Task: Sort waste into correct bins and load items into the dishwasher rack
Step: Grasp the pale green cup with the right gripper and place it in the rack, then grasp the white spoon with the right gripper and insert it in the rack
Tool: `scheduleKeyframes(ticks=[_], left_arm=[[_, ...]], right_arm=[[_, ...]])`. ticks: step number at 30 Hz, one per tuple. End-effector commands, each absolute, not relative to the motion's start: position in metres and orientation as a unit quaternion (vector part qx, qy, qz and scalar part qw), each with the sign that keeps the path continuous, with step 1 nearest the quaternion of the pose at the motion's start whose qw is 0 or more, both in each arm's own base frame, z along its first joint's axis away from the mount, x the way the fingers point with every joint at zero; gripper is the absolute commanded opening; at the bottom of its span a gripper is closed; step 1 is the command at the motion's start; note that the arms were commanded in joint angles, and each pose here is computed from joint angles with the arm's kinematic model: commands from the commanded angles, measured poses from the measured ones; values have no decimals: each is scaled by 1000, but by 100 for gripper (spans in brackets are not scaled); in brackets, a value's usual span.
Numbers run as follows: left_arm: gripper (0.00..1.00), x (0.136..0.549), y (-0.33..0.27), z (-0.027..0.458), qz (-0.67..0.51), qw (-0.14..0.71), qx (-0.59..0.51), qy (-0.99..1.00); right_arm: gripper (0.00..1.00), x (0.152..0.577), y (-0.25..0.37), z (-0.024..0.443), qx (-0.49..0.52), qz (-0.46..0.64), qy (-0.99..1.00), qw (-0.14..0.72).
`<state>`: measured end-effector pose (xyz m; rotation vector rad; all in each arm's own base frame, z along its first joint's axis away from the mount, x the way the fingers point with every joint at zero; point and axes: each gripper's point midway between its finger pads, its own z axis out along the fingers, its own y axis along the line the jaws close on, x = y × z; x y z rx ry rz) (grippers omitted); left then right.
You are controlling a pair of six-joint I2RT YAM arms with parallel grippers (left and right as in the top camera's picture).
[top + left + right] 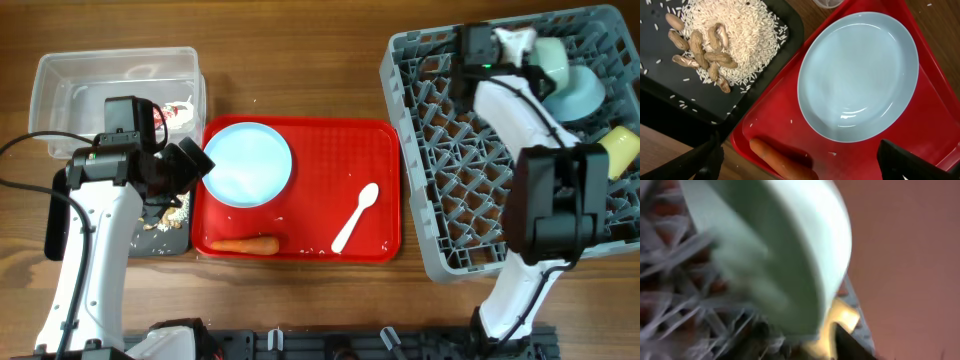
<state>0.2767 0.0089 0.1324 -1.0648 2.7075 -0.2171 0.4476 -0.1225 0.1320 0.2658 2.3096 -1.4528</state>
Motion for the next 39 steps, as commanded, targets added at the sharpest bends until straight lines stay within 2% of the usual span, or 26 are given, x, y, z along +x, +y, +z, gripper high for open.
scheduleKeyframes(ticks=[1,2,5,7,9,12,14,18,20,22,24,28,35,39], left_arm=[[100,278,10,138,-77,121,-365,920],[100,278,10,138,-77,121,-365,920],[100,278,10,138,-77,121,-365,920],[100,278,10,138,-77,121,-365,920],[100,278,10,138,-77,121,-365,920],[100,278,10,138,-77,121,-365,920],[100,278,10,138,-77,121,-365,920],[100,278,10,138,-77,121,-365,920],[100,278,10,138,-77,121,-365,920],[100,277,10,138,-77,121,-365,920],[100,277,10,138,-77,121,-365,920],[100,278,10,138,-77,121,-364,920],[100,278,10,138,-77,121,-363,921],[100,277,10,138,-77,121,-363,921]], right_arm=[[94,437,-109,119,131,-445,862,205],[100,435,-105,132,135,-425,868,217],[100,433,-88,191,124,-346,886,282],[100,429,-62,220,81,-259,908,320],[100,414,-10,240,18,-101,932,346],[95,376,60,240,-51,99,948,299],[92,351,85,222,-69,153,959,230],[91,320,129,194,-72,164,974,138],[91,309,148,179,-51,130,984,109],[92,298,168,160,-10,81,993,86],[100,286,193,144,19,71,995,61],[100,262,220,95,118,60,991,14],[100,242,217,22,183,66,981,-3],[97,247,220,10,223,73,972,0]])
